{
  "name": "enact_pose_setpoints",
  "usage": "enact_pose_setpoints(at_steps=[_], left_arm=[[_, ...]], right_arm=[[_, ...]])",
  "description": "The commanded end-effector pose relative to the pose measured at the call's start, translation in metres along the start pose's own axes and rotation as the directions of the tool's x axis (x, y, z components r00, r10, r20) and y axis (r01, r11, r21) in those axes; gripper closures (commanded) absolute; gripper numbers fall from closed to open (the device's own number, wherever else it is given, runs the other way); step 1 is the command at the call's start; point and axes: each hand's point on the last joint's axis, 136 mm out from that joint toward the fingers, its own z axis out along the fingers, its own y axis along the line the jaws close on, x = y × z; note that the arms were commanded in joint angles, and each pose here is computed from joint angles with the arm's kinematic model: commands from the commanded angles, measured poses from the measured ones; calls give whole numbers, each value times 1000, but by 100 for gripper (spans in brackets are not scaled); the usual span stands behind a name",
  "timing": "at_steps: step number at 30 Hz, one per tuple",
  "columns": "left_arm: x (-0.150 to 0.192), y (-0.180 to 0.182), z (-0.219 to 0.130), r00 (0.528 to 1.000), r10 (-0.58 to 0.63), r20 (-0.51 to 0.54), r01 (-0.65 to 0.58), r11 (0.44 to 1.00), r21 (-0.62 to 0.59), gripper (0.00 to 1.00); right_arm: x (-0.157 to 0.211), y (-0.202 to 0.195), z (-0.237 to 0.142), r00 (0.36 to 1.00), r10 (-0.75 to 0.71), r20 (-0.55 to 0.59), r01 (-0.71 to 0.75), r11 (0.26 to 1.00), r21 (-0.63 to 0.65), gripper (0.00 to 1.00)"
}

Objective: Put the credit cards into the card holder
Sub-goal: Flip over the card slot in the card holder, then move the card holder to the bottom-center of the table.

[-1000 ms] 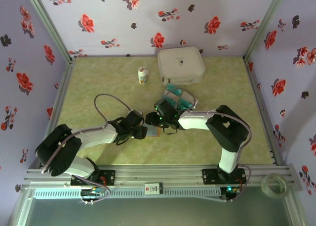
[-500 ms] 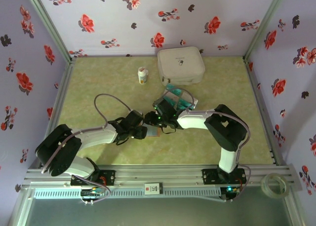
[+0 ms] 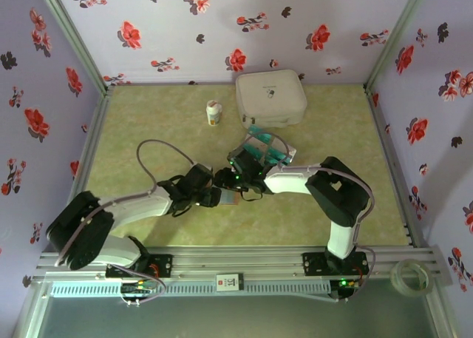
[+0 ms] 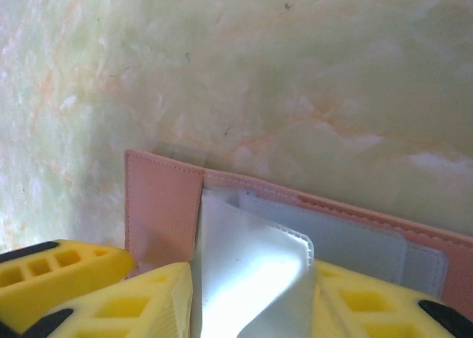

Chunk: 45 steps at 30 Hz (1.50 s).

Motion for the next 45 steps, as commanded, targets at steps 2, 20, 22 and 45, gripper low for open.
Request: enact_pose_setpoints(at_steps=[2, 20, 22, 45], left_arm=[[-36, 9, -38, 981, -95, 168, 94, 995, 13, 9], [-57, 59, -88, 888, -314, 336, 329, 944, 15, 0], [-56, 60, -88, 887, -317, 336, 331, 943, 17, 0], [-42, 56, -51, 942, -269, 203, 286, 957, -59, 0]], right_arm=[[-6, 34, -12, 1000, -9, 21, 11, 997, -71, 55], [10, 67, 51, 999, -15, -43, 10, 995, -103, 51], [10, 69, 55, 999, -14, -51, 8, 994, -111, 52], [-10, -22, -72, 975, -206, 78, 176, 941, 288, 46]])
